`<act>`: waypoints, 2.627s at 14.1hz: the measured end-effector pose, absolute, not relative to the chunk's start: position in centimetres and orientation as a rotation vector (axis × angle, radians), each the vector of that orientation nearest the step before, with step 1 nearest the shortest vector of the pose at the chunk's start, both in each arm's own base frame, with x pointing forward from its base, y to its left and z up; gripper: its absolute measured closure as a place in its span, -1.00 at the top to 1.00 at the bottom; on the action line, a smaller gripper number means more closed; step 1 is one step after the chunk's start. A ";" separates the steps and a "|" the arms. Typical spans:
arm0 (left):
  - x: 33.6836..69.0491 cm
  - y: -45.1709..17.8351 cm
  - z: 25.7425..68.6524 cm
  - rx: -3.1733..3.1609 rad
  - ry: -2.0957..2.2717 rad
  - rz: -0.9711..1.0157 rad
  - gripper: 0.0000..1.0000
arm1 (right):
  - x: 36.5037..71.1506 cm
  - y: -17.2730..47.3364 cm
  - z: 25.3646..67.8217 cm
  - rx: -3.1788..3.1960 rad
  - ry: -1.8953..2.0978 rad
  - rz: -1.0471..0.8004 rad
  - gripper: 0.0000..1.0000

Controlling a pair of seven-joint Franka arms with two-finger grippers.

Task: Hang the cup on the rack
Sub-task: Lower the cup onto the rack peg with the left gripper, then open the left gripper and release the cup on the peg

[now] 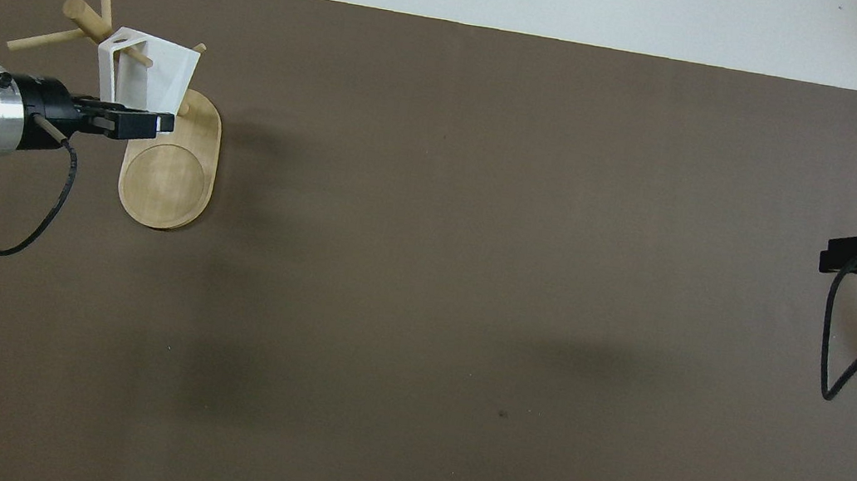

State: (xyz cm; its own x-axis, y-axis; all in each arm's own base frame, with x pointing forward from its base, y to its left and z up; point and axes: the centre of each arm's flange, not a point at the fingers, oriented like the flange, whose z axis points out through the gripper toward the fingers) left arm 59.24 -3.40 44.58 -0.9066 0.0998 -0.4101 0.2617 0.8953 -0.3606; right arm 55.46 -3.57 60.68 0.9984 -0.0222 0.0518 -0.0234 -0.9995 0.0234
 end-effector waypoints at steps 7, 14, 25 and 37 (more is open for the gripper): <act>59.2 -3.5 44.5 0.270 2.675 -0.584 0.40 | 55.5 -3.2 60.6 3.117 -0.025 0.079 1.00; 59.2 -3.5 44.6 0.278 2.673 -0.582 1.00 | 55.5 -3.0 60.6 3.117 -0.021 0.077 1.00; 56.2 -3.2 51.3 0.634 2.586 -0.529 1.00 | 55.5 -3.1 60.6 3.117 -0.022 0.077 1.00; 54.6 -2.9 56.3 1.654 2.233 -0.206 1.00 | 55.5 -3.5 61.0 3.116 -0.084 0.090 1.00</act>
